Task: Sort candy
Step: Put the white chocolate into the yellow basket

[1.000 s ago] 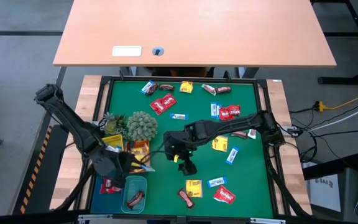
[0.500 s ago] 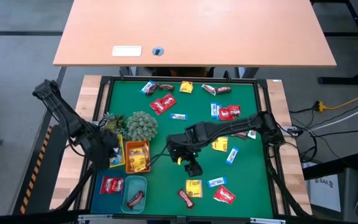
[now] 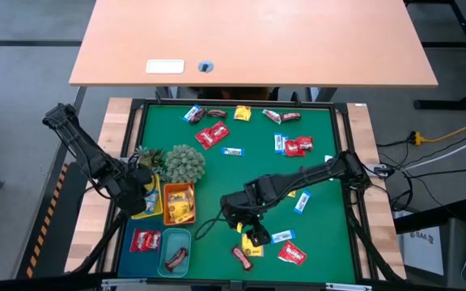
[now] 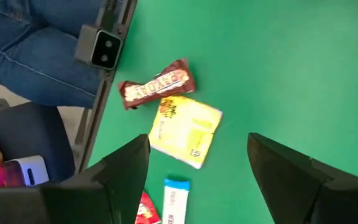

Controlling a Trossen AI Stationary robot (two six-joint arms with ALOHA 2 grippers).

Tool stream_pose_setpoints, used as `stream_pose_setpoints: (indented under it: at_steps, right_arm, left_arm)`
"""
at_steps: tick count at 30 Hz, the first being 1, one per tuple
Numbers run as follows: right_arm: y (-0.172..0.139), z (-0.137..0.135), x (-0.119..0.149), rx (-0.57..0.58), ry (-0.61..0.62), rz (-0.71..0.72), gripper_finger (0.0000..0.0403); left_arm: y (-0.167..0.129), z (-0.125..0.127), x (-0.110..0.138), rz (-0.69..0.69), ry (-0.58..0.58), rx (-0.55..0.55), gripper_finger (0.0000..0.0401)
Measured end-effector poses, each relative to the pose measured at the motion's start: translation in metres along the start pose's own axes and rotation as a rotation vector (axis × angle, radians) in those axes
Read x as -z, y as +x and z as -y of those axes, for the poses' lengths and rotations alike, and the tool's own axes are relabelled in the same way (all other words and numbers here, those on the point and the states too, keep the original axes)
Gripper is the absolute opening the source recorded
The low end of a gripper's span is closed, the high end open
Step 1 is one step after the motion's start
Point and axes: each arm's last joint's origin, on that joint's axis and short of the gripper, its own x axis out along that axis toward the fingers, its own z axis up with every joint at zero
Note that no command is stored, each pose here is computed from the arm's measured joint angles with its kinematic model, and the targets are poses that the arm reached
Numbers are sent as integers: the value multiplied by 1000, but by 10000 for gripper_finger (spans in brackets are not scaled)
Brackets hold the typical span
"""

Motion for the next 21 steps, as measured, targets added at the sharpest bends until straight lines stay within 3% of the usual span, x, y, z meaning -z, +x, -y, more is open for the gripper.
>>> stream_pose_setpoints:
  at_steps: [6,11,21]
  right_arm:
    - [10,-27,12,2,-10,-117,269]
    - [21,-58,20,125,-46,-156,269]
    - [33,-108,45,319,-25,-253,269]
  left_arm:
    - [13,-6,5,-22,-4,-48,125]
    - [19,-7,7,-31,2,-51,134]
    - [18,12,-1,65,-42,140,134]
